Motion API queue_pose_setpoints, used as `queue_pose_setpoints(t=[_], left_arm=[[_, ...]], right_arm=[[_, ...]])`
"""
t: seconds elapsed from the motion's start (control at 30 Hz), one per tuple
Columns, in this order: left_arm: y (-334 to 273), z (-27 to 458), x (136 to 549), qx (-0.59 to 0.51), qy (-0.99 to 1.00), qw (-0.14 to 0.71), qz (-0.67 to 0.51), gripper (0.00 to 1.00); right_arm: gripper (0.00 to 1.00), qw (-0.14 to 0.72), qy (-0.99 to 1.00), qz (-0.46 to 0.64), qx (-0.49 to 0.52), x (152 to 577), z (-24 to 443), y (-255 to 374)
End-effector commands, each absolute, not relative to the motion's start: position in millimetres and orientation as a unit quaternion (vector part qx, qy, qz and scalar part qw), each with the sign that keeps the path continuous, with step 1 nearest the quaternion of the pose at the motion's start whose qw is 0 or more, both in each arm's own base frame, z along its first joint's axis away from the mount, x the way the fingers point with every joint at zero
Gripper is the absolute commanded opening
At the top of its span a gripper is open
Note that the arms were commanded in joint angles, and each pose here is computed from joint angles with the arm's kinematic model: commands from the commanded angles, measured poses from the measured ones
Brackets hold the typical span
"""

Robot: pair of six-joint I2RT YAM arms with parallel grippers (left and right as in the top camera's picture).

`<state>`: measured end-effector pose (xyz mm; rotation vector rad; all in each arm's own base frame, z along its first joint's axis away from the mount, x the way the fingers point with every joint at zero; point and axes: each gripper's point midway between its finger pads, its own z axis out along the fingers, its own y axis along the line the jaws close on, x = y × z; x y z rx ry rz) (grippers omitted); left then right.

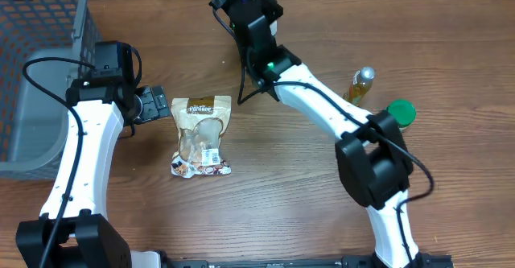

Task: Scan the item barcode
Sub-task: 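Carry the tissue pack up to the white scanner, barcode facing it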

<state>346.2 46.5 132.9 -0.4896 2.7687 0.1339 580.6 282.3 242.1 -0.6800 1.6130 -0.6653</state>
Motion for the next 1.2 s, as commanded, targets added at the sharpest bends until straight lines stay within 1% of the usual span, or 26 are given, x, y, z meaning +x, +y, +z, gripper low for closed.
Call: queue_pose_setpoints(t=[0.0, 0.3, 0.47, 0.57, 0.67, 0.9, 1.07, 1.17], left_arm=[[48.4, 140.0, 349.3, -0.167, 0.969, 0.173, 0.053, 0.99], [48.6, 140.0, 349.3, -0.167, 0.969, 0.173, 0.053, 1.0], [48.4, 140.0, 349.4, -0.167, 0.969, 0.173, 0.053, 0.99], [48.5, 140.0, 349.4, -0.167, 0.969, 0.173, 0.053, 1.0], [48.4, 140.0, 349.3, -0.167, 0.969, 0.173, 0.053, 1.0], [48.5, 140.0, 349.4, -0.167, 0.969, 0.173, 0.053, 1.0], [48.5, 140.0, 349.4, -0.167, 0.969, 0.173, 0.053, 1.0], [48.5, 140.0, 349.4, -0.167, 0.969, 0.173, 0.053, 1.0]], right_arm=[[0.04, 0.595, 0.657, -0.348, -0.307, 593.2, 245.2, 279.7], [0.04, 0.572, 0.657, -0.378, -0.313, 619.1, 190.1, 257.3], [0.04, 0.545, 0.67, -0.376, -0.335, 620.3, 164.1, 255.9], [0.04, 0.54, 0.685, -0.355, -0.336, 617.7, 152.2, 260.6], [0.04, 0.539, 0.698, -0.337, -0.329, 615.1, 144.9, 263.7], [0.04, 0.517, 0.703, -0.333, -0.357, 607.7, 131.0, 272.8], [0.04, 0.52, 0.702, -0.332, -0.356, 606.4, 134.6, 275.4], [0.04, 0.527, 0.7, -0.336, -0.347, 604.4, 148.5, 275.4]])
